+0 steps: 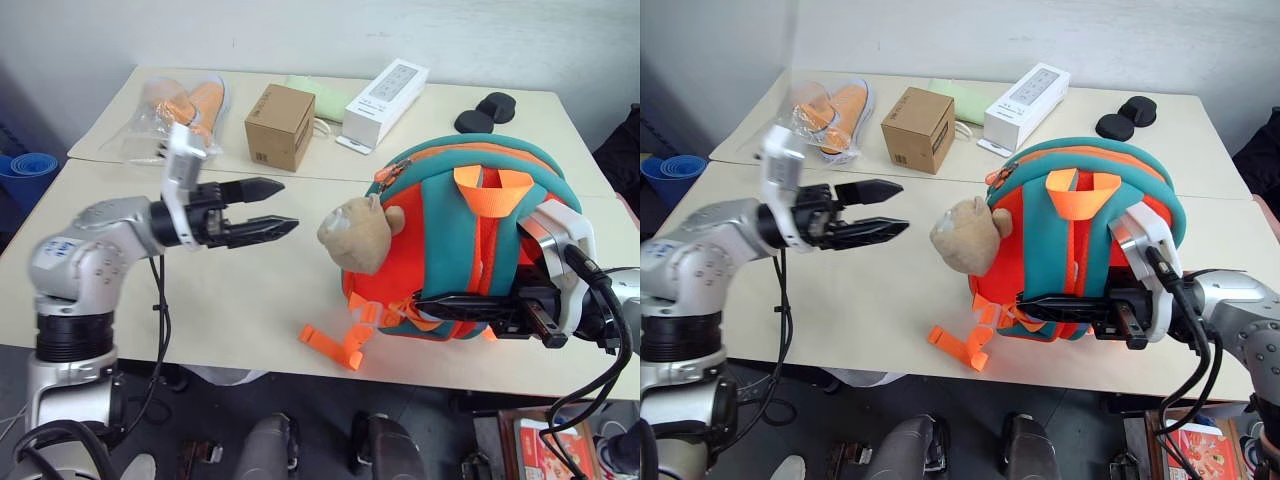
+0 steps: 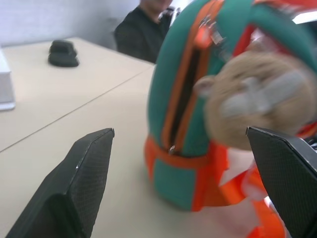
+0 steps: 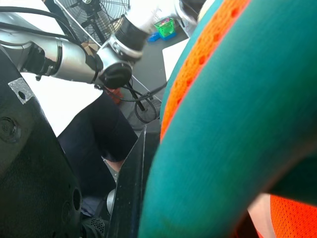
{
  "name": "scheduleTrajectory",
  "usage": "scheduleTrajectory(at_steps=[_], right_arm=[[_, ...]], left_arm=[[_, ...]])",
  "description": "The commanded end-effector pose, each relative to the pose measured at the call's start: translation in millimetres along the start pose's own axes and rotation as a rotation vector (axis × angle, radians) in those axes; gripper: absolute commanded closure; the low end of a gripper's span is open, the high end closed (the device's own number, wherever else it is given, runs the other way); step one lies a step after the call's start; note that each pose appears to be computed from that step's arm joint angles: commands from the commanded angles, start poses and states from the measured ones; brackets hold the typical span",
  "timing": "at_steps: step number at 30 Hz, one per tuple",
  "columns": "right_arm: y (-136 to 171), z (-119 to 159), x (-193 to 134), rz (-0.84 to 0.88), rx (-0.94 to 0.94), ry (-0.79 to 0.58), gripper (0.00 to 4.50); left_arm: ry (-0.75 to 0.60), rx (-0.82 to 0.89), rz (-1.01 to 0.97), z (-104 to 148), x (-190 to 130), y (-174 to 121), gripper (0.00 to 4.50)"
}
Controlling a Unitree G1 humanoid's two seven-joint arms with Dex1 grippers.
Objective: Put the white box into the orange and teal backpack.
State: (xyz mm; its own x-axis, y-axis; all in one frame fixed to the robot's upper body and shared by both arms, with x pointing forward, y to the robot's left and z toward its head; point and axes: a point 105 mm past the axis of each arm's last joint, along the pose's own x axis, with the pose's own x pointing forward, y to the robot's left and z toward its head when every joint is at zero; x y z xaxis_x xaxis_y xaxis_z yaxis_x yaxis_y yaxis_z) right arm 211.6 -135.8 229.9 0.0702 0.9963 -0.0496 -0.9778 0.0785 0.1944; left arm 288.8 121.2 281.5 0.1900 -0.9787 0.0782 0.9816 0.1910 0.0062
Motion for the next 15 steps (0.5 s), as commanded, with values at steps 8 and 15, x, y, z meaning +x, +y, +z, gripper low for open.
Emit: scheduleTrajectory(at_steps=[8,15], right_arm=[[6.4,7.1,4.0,0.045,-0.038,-0.001,4.5],[4.7,4.1,3.8,0.02,-0.036,-0.002,4.5]], left_arm=[[0.228,0.231,0.049,-31.7,72.1,11.3,0.02],[0.165,0.2,0.008,-20.0,68.4,10.7,0.84]])
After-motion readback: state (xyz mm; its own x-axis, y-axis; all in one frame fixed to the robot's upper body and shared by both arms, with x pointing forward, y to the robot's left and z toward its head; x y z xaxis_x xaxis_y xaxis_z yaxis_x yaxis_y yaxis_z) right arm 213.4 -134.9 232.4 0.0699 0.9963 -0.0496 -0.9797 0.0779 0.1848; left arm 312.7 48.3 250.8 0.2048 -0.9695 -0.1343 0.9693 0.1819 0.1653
